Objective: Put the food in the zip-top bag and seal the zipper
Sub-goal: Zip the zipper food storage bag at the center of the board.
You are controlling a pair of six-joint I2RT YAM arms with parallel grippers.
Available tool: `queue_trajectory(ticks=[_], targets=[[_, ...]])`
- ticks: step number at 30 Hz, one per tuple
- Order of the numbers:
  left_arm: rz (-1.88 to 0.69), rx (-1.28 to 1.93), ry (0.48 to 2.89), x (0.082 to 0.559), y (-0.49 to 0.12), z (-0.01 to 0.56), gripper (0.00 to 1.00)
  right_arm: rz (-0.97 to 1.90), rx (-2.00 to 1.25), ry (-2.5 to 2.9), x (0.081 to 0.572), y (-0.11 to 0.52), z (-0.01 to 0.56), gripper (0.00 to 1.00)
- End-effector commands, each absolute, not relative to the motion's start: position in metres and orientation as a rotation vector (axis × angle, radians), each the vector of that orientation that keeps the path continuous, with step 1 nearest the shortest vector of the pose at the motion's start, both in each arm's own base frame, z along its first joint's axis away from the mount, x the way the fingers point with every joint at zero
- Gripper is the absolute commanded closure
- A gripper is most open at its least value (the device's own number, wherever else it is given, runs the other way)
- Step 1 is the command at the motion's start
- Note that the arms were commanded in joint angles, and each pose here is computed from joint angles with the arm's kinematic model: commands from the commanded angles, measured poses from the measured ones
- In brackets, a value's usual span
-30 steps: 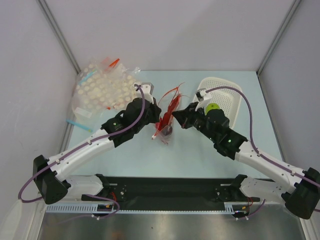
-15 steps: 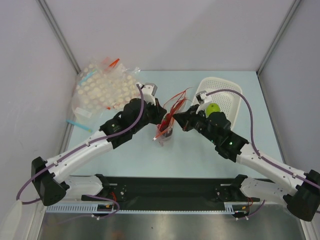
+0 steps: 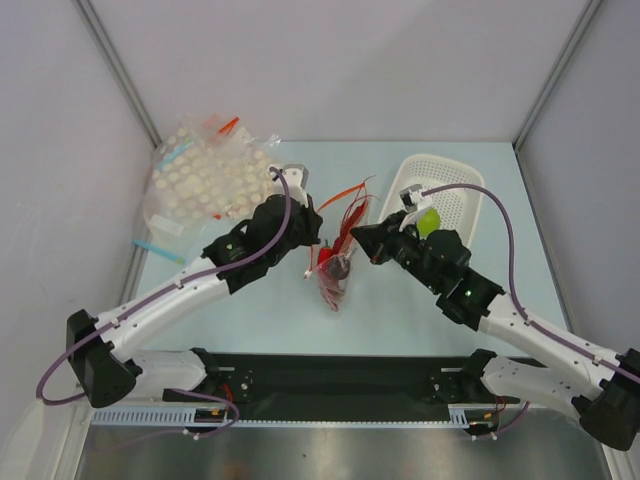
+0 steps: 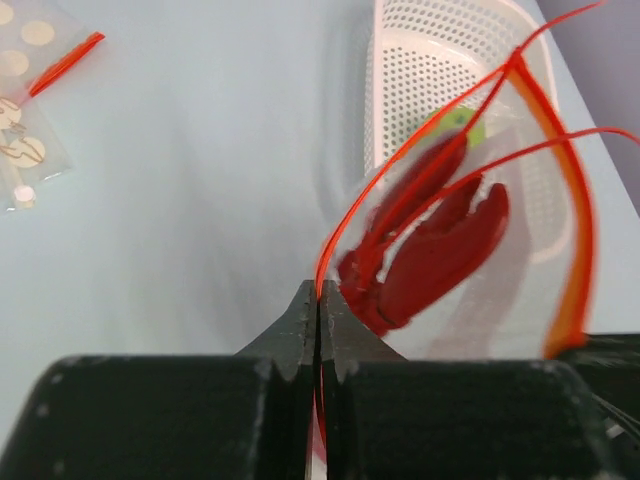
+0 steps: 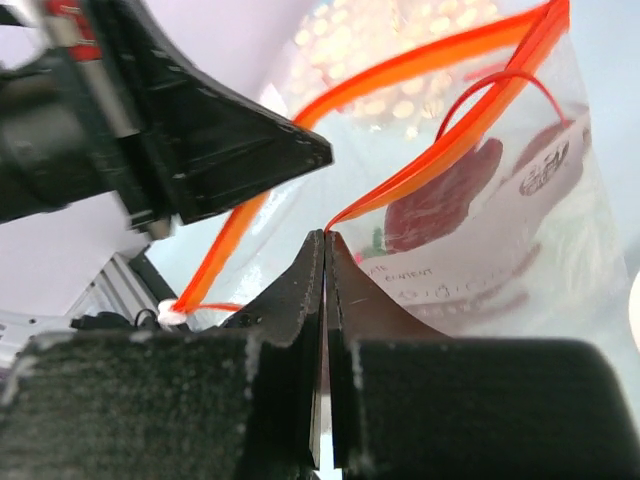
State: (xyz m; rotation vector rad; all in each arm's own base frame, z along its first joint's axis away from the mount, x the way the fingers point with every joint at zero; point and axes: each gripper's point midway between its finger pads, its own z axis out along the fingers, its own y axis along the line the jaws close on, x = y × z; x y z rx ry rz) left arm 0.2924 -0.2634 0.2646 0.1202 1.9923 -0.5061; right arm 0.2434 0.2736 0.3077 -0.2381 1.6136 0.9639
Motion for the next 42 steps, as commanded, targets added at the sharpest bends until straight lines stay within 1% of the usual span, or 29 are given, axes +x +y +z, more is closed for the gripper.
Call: queue_trajectory(ticks=[1, 5, 12, 14, 18, 22, 23, 25, 26, 28, 29, 31, 32, 34, 36, 40, 41, 42], targets=[[-0.633, 0.137, 1.868, 0.286, -0.269, 0.302, 0.98, 0.929, -0.161, 1.617, 0.261, 0.271, 0.319, 1.0], [-0.727, 0.198, 1.815, 0.279, -0.281, 0.311, 0.97, 0.957, -0.172, 1.648, 0.264, 0.279, 0.311, 1.0], [-0.82, 0.322, 1.824, 0.271, -0.306, 0.308, 0.98, 0.984, -0.212, 1.655, 0.262, 0.288, 0.308, 1.0], [-0.828, 0.345, 1.832, 0.269, -0.31, 0.306, 0.97, 1.0, -0.224, 1.643, 0.26, 0.29, 0.31, 1.0], [-0.829, 0.38, 1.848, 0.27, -0.316, 0.302, 0.91, 1.008, -0.219, 1.618, 0.257, 0.286, 0.315, 1.0], [-0.841, 0.437, 1.834, 0.266, -0.32, 0.303, 0.77, 1.002, -0.2, 1.611, 0.258, 0.282, 0.317, 1.0], [-0.842, 0.45, 1.832, 0.265, -0.321, 0.302, 0.71, 1.002, -0.199, 1.614, 0.258, 0.282, 0.316, 1.0], [-0.868, 0.501, 1.822, 0.259, -0.325, 0.303, 0.65, 1.004, -0.191, 1.619, 0.26, 0.282, 0.315, 1.0], [-0.866, 0.508, 1.823, 0.259, -0.325, 0.302, 0.57, 1.006, -0.189, 1.621, 0.26, 0.282, 0.314, 1.0], [-0.862, 0.519, 1.821, 0.258, -0.325, 0.301, 0.52, 1.013, -0.183, 1.627, 0.26, 0.282, 0.313, 1.0], [-0.863, 0.523, 1.82, 0.258, -0.325, 0.301, 0.46, 1.014, -0.182, 1.627, 0.26, 0.282, 0.313, 1.0], [-0.872, 0.539, 1.821, 0.256, -0.326, 0.3, 0.41, 1.015, -0.176, 1.628, 0.261, 0.281, 0.314, 1.0], [-0.878, 0.546, 1.818, 0.255, -0.328, 0.301, 0.37, 1.015, -0.171, 1.63, 0.262, 0.281, 0.313, 1.0], [-0.882, 0.556, 1.817, 0.254, -0.328, 0.3, 0.33, 1.015, -0.167, 1.636, 0.263, 0.28, 0.312, 1.0], [-0.898, 0.567, 1.803, 0.251, -0.329, 0.303, 0.24, 1.021, -0.162, 1.639, 0.263, 0.28, 0.312, 1.0], [-0.932, 0.583, 1.754, 0.245, -0.33, 0.312, 0.18, 1.018, -0.15, 1.653, 0.267, 0.28, 0.309, 1.0], [-0.944, 0.596, 1.746, 0.242, -0.33, 0.311, 0.14, 1.039, -0.158, 1.66, 0.265, 0.282, 0.309, 1.0], [-0.945, 0.595, 1.731, 0.241, -0.329, 0.314, 0.13, 1.044, -0.156, 1.661, 0.266, 0.282, 0.308, 1.0]])
